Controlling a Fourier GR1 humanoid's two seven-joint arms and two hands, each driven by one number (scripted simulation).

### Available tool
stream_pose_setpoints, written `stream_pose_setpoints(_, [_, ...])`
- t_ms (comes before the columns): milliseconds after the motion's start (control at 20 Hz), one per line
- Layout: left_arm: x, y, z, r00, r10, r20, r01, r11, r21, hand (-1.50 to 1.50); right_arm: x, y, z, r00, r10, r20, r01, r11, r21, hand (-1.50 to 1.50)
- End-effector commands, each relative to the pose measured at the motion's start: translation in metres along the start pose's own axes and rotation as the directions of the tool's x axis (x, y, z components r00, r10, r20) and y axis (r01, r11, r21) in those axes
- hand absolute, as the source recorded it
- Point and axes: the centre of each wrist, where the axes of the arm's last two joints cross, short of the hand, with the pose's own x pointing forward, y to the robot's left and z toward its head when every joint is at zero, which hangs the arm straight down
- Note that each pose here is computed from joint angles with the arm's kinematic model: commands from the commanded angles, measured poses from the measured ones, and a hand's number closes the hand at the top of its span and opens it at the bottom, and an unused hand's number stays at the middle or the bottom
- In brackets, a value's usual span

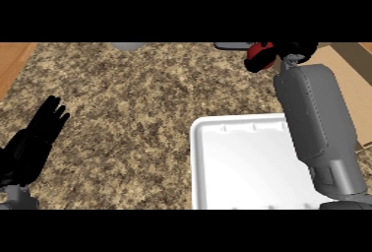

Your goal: Pick the tomato from the tray and place it in the cardboard box

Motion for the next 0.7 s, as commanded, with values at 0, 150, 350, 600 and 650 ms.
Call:
stream_pose_setpoints(0, [-0.009, 0.004, 0.003, 1.000, -0.001, 0.004, 0.001, 1.000, 0.010, 0.00, 0.008, -0.038, 0.008, 0.997, -0.042, -0.059, 0.032, 0.985, -0.172, 1.50])
stream_pose_setpoints(150, [0.007, -0.009, -0.005, 1.000, -0.005, 0.001, 0.005, 1.000, 0.013, 0.00, 0.008, -0.066, 0.005, 0.989, -0.046, -0.143, 0.014, 0.976, -0.218, 1.50])
stream_pose_setpoints(350, [0.004, -0.006, -0.006, 1.000, 0.001, 0.013, -0.001, 1.000, 0.008, 0.00, -0.021, -0.101, -0.011, 0.974, -0.054, -0.221, -0.013, 0.957, -0.290, 1.50])
stream_pose_setpoints(600, [-0.005, 0.006, 0.003, 1.000, -0.002, -0.002, 0.002, 1.000, 0.003, 0.00, -0.059, -0.091, -0.012, 0.958, -0.068, -0.279, -0.013, 0.961, -0.277, 1.50])
stream_pose_setpoints(650, [0.003, 0.004, 0.003, 1.000, 0.000, -0.005, 0.000, 1.000, -0.003, 0.00, -0.079, -0.097, -0.024, 0.959, -0.028, -0.282, -0.053, 0.960, -0.275, 1.50])
